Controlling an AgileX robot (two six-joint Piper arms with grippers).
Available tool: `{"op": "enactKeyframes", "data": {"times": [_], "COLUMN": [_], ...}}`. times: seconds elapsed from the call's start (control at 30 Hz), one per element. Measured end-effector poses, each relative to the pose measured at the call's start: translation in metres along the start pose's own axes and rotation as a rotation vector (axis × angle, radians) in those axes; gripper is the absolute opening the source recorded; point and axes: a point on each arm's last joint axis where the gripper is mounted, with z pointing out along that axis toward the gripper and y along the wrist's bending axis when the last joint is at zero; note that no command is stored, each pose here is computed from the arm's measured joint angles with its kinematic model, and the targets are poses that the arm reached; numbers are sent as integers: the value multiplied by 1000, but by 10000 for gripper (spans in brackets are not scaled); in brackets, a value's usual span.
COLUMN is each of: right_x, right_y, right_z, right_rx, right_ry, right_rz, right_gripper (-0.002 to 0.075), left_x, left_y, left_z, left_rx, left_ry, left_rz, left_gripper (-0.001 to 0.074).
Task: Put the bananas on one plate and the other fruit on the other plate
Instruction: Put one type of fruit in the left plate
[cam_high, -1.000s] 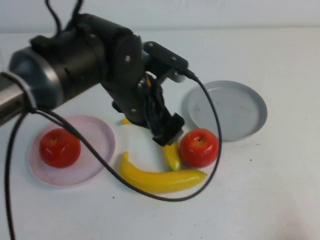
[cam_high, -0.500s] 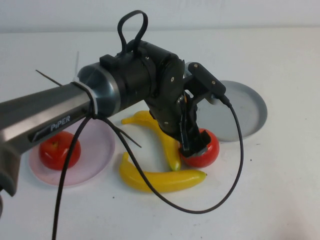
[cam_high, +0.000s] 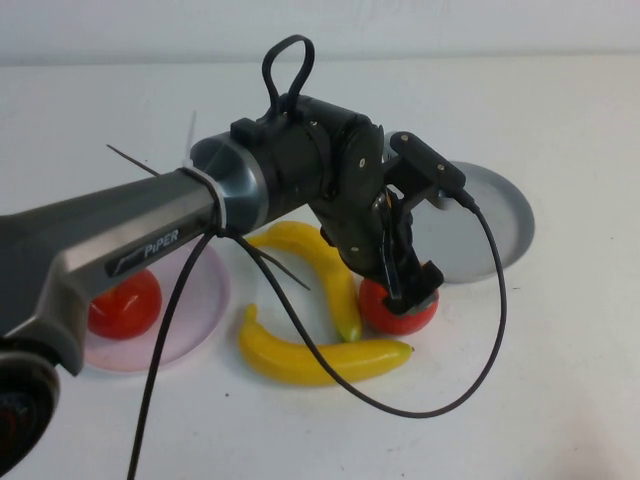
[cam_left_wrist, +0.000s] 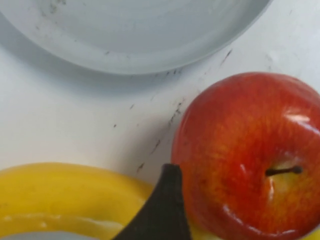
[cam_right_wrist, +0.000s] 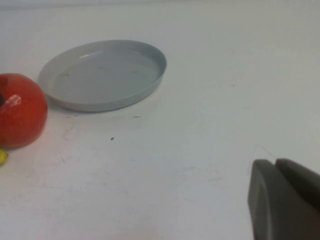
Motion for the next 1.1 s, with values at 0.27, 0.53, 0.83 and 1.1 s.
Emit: {"op": "enactKeyframes", "data": {"times": [0.27, 0.53, 0.83, 1.1], "right_x": [0, 0, 0, 0], "right_y": [0, 0, 0, 0], "right_z": [0, 0, 0, 0], "right_rx": [0, 0, 0, 0], "right_ry": [0, 0, 0, 0], "right_rz": [0, 0, 0, 0], "right_gripper": [-18, -18, -18, -18], "left_x": [-3, -3, -5, -4], "left_y": [-3, -1, -1, 5], "left_z": [5, 19, 19, -30], "left_rx": [6, 3, 0, -96], "left_ry": [-14, -14, -22, -29], "left_rz": [14, 15, 7, 64], "left_gripper": [669, 668, 578, 578]}}
